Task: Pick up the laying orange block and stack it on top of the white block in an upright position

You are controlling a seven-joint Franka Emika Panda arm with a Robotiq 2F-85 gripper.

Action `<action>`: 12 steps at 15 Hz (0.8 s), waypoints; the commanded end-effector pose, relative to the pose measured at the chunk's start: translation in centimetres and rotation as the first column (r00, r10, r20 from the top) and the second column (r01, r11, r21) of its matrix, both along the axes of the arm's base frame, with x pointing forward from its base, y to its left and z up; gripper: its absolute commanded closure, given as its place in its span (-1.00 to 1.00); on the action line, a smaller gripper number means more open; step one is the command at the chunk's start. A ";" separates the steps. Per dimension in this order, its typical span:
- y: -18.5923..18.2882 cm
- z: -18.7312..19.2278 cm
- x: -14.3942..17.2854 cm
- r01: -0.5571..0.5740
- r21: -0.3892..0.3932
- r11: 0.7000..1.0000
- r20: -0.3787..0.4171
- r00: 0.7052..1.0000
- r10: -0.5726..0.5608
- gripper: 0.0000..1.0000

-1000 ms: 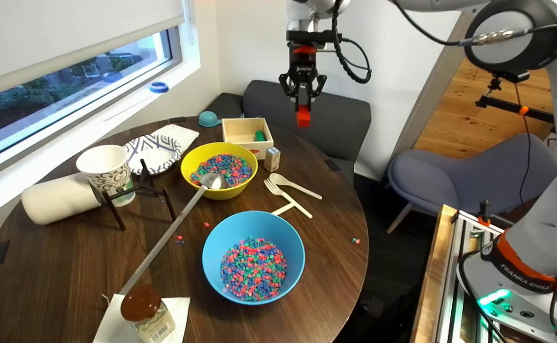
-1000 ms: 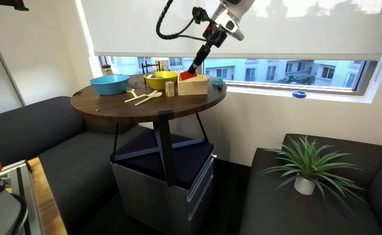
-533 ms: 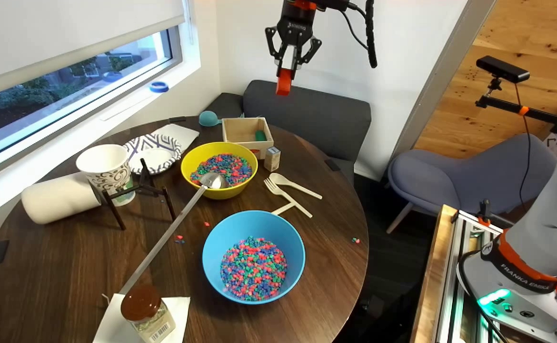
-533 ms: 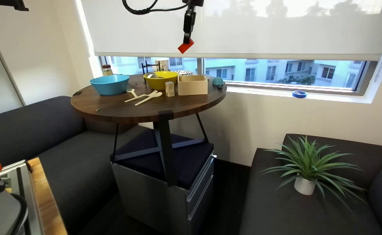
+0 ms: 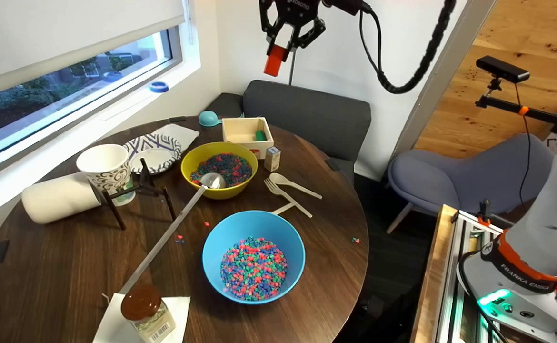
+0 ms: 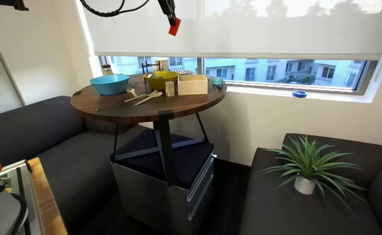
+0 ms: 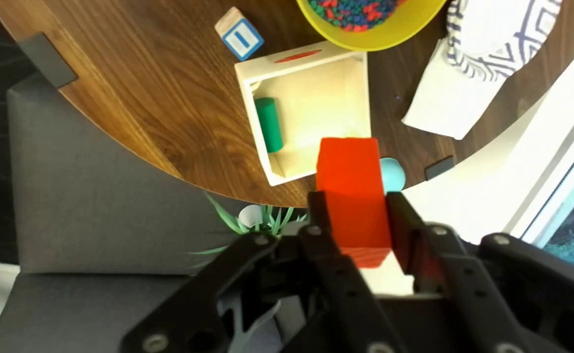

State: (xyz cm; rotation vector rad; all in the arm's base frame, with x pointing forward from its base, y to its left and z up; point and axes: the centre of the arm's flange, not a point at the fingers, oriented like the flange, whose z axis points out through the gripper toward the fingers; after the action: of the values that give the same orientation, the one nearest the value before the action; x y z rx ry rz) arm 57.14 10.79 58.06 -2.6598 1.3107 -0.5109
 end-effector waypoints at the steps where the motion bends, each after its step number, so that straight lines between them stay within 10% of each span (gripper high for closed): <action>1: 2.3 -3.0 -6.6 0.064 -0.125 0.990 -0.045 0.997 -0.070 0.83; 6: 3.5 -6.2 -8.8 0.048 -0.247 0.968 -0.176 0.980 -0.094 0.83; 7: 4.1 -5.1 -7.9 0.045 -0.221 0.974 -0.149 0.986 -0.080 0.33; 12: 3.6 -6.1 -8.0 0.049 -0.232 0.971 -0.173 0.981 -0.091 0.33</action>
State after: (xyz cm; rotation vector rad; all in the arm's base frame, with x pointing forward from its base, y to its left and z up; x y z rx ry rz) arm 49.09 14.38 51.92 -2.9161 1.4834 -0.4589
